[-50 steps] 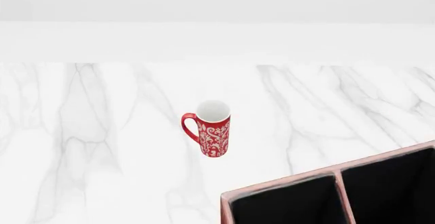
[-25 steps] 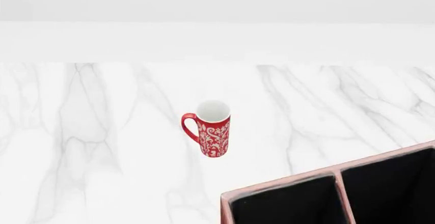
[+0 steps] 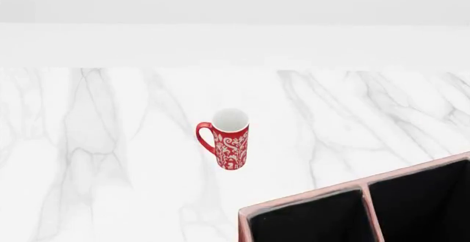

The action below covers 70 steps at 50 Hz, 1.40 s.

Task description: Pick up the book and place it in the right compartment of the caddy.

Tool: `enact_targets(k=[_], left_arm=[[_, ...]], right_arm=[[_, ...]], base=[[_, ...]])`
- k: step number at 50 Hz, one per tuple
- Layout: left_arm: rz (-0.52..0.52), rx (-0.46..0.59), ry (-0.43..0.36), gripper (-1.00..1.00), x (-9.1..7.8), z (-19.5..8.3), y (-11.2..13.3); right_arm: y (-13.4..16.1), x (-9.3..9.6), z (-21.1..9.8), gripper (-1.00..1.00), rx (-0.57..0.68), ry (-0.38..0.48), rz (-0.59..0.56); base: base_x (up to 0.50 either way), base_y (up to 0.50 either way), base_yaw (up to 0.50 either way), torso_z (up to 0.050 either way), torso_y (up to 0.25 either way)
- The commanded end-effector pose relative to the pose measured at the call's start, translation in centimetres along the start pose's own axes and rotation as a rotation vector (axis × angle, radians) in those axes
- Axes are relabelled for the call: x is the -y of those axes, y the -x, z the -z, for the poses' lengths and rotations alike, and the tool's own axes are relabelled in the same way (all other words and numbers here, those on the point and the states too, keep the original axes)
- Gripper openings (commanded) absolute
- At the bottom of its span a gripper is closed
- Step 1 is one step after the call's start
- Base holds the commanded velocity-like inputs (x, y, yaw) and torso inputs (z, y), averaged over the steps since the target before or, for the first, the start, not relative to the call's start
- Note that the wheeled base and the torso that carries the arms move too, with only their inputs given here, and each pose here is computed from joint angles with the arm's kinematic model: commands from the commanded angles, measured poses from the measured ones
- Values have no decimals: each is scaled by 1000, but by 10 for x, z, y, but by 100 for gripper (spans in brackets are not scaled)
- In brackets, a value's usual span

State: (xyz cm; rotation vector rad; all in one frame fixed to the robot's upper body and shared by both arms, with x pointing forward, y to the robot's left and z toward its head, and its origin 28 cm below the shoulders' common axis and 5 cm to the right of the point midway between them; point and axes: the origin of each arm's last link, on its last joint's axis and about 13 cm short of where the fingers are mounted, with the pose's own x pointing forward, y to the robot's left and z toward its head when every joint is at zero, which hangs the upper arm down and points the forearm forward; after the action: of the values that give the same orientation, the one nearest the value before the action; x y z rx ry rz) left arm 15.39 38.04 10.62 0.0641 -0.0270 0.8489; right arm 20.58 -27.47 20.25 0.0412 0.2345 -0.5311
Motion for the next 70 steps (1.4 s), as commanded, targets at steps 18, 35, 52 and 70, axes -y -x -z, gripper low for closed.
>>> enact_targets(k=[18, 35, 52, 70], left_arm=[[-9, 0, -2, 100, -3, 1, 1], [293, 47, -14, 100, 73, -35, -8], [937, 152, 1, 100, 246, -86, 36], [1075, 161, 14, 100, 272, -87, 62]], right_arm=[[-1, 1, -1, 100, 9, -25, -28], [3, -57, -32, 100, 185, -24, -212], [8, -188, -34, 100, 297, 110, -533], [3, -223, -17, 100, 251, 105, -642]], base=[[0, 0, 0, 0, 0], [0, 0, 0, 0, 0], [0, 0, 0, 0, 0], [0, 0, 0, 0, 0]])
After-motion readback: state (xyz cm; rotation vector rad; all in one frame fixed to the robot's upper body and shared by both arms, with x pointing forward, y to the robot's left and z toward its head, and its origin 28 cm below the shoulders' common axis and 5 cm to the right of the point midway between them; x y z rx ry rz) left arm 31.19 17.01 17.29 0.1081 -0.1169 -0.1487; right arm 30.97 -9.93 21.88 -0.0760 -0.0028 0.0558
